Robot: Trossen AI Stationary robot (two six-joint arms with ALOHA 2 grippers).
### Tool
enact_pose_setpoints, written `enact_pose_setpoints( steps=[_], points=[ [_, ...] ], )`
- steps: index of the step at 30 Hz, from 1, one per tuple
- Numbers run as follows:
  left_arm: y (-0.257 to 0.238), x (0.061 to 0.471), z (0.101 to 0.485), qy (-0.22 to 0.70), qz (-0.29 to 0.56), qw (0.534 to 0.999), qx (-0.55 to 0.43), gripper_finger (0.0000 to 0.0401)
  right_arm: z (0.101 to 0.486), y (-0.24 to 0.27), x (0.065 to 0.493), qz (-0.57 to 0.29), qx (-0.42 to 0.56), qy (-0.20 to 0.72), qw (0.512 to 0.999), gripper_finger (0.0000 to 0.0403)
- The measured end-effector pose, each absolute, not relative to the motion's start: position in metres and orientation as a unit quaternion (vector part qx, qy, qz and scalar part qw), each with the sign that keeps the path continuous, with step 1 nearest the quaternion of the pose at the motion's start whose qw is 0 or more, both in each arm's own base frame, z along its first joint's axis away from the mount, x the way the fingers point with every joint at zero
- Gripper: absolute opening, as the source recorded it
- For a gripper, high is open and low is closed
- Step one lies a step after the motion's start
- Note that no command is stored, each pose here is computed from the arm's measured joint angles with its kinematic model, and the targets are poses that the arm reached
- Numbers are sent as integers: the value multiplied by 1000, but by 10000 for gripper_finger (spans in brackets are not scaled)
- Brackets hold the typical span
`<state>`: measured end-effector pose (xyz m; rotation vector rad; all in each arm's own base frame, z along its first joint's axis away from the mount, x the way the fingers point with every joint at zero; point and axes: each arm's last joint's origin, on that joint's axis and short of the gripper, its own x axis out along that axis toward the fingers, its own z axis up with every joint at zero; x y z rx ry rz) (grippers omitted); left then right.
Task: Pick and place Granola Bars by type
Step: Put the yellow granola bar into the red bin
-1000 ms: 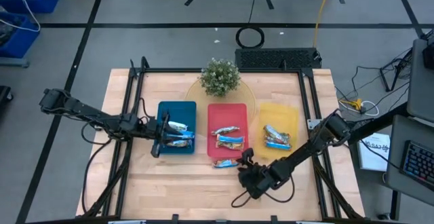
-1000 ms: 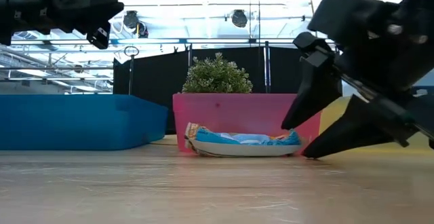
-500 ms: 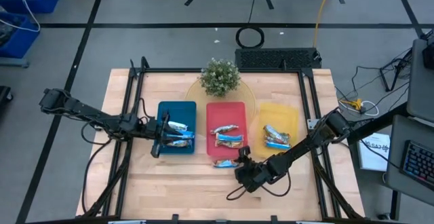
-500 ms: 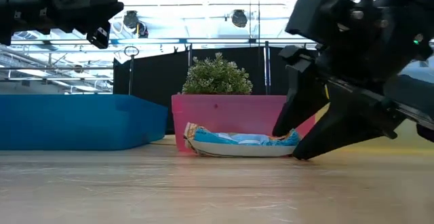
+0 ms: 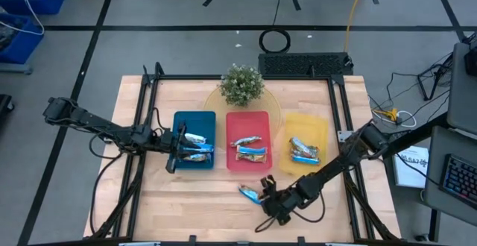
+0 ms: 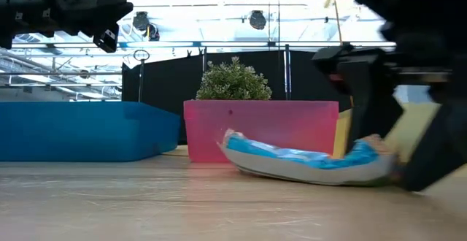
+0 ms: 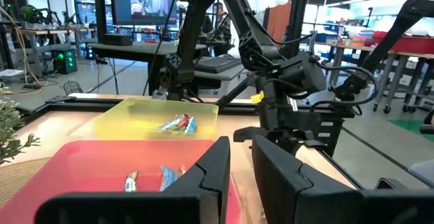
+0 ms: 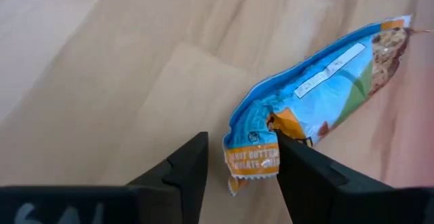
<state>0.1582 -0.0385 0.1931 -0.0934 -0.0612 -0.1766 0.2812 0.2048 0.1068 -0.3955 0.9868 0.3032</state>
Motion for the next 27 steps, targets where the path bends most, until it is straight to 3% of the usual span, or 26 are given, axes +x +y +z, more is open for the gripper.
enact_pose_setpoints(
  steps=[6,10,16,22,27],
  points=[
    [-38,158,193,-30,-88,995,-47,72,132,211,268,106,-191,437,873,157],
    [-38,158,192,-26,-88,995,-46,72,167,219,269,91,-142,386,907,172],
    [-39,159,190,-15,-87,995,-44,72,190,222,277,57,-77,356,929,189],
    [-39,159,189,-9,-87,995,-46,72,177,217,297,30,-15,415,909,210],
    [-39,159,187,0,-87,995,-44,72,164,209,313,-18,-20,479,877,231]
  ],
)
